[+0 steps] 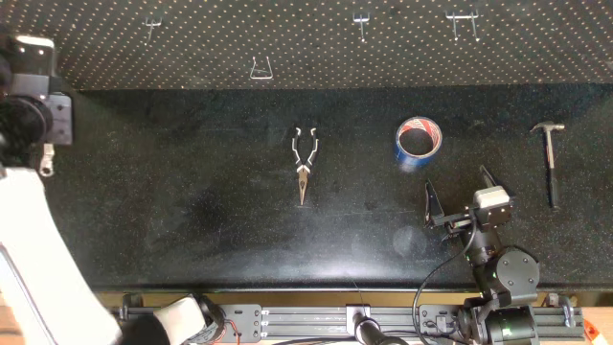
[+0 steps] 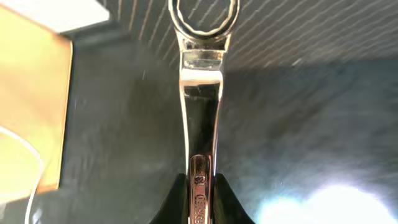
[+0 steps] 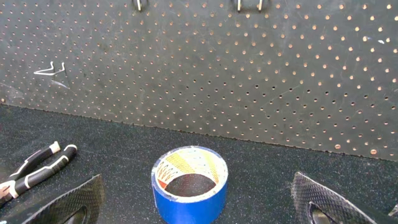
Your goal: Place Tools Onto Pegboard
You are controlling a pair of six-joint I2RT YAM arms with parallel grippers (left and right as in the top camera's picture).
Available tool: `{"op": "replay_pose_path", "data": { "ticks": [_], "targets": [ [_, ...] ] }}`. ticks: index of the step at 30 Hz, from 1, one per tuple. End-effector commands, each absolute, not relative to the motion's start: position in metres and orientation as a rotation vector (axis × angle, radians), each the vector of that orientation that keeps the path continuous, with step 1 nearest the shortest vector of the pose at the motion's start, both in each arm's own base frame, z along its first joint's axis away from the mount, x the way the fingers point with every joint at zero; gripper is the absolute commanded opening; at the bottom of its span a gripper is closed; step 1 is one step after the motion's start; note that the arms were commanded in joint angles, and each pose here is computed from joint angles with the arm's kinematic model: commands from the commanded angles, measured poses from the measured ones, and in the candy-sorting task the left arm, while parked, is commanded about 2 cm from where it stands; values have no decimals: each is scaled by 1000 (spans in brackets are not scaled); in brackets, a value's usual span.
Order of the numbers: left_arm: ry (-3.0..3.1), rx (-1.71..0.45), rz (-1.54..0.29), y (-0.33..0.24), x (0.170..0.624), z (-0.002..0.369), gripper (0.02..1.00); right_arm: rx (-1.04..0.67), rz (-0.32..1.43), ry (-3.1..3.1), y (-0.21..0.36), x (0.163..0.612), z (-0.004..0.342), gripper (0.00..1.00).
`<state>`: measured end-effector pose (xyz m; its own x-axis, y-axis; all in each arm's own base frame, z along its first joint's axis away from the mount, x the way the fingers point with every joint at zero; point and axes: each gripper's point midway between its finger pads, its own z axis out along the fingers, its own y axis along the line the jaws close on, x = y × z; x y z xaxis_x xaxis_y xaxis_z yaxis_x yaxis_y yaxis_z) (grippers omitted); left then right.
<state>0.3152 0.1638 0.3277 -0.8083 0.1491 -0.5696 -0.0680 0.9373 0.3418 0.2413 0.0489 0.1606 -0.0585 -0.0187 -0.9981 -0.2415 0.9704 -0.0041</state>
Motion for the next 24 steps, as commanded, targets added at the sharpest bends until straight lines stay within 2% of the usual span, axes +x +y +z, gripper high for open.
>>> {"op": "replay_pose_path", "data": {
  "ticks": [1, 2, 4, 8, 12, 16, 19, 24],
  "targets": [
    [2321, -85, 193, 85, 324, 361, 31, -189, 200, 1623, 50, 241, 160, 982],
    [2320, -173, 147, 83, 324, 358, 31, -189, 200, 1623, 50, 241, 160, 982],
    [2335, -201, 142, 84, 324, 343, 31, -189, 200, 1623, 50, 241, 160, 982],
    [2165, -185, 180, 86, 327, 272, 31, -189, 200, 1623, 50, 241, 160, 982],
    [2128, -191, 204, 88, 325, 232, 29, -189, 200, 1623, 50, 241, 160, 982],
    [2046, -183, 215, 94, 345, 245, 31, -189, 200, 1623, 50, 241, 160, 982],
    [2017, -170, 203, 97, 367, 240, 29, -189, 200, 1623, 50, 241, 160, 982],
    [1954, -54, 91, 77, 399, 240, 29, -189, 200, 1623, 50, 241, 160, 982]
  ]
}}
